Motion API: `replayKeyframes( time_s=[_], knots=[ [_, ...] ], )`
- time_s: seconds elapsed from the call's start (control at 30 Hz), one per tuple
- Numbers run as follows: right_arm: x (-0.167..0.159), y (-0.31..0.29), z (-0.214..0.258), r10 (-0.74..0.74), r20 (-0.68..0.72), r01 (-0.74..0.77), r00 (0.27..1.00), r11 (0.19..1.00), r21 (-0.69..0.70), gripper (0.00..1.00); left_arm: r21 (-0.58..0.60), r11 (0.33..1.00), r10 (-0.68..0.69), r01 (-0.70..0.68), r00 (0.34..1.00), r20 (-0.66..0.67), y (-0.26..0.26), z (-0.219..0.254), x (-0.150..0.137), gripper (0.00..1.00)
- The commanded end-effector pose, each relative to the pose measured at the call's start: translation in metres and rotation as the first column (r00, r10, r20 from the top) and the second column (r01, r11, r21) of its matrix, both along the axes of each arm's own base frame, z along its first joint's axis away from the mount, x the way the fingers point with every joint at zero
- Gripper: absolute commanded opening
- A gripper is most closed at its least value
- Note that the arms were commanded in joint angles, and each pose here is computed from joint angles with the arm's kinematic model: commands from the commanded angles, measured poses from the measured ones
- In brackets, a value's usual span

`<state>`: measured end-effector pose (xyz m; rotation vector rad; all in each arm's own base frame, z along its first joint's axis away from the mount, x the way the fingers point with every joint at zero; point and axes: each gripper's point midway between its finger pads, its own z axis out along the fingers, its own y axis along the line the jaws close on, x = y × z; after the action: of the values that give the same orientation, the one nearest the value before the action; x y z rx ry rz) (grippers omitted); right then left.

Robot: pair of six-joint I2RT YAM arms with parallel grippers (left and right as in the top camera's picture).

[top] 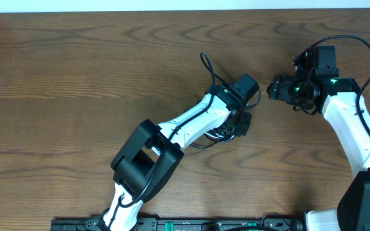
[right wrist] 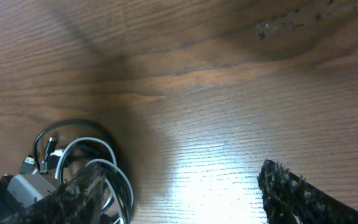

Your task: Untangle cables

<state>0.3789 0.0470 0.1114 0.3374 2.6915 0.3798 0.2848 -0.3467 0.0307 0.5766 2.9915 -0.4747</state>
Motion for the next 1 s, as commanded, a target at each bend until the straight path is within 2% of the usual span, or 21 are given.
replayKeyframes(
  time_s=[0.0,0.3,0.73,0.77,0.8,0.83,0.97],
  knots=[
    [-0.001,-0.003,-0.004,0.002,-0.009,-0.002,1.0,1.0,-0.015,0.76,0.091,0.993,0.066,-0.069,0.997,0.035,0.007,-0.016,0.0,0.23],
    [-0.001,-0.004,-0.004,0.002,-0.009,-0.002,1.0,1.0,-0.015,0.76,0.118,0.981,0.144,-0.157,0.983,0.116,0.009,-0.022,0.018,0.23],
    [-0.001,-0.003,-0.004,0.002,-0.01,-0.002,1.0,1.0,-0.015,0.76,0.131,0.975,0.167,-0.178,0.982,0.091,0.007,-0.042,0.016,0.23],
    [-0.001,-0.003,-0.004,0.002,-0.009,-0.002,1.0,1.0,-0.015,0.76,0.129,0.976,0.167,-0.178,0.982,0.092,0.006,-0.042,0.016,0.22],
    [-0.001,-0.004,-0.004,0.002,-0.009,-0.002,1.0,1.0,-0.015,0.76,0.128,0.976,0.166,-0.177,0.982,0.093,0.006,-0.042,0.017,0.11],
    [-0.001,-0.003,-0.004,0.002,-0.009,-0.002,1.0,1.0,-0.015,0.76,0.128,0.977,0.16,-0.171,0.983,0.094,0.006,-0.042,0.017,0.08],
    [-0.002,-0.003,-0.004,0.002,-0.01,-0.002,1.0,1.0,-0.015,0.76,0.099,0.992,0.063,-0.071,0.994,0.085,0.001,-0.035,0.013,0.07]
  ],
)
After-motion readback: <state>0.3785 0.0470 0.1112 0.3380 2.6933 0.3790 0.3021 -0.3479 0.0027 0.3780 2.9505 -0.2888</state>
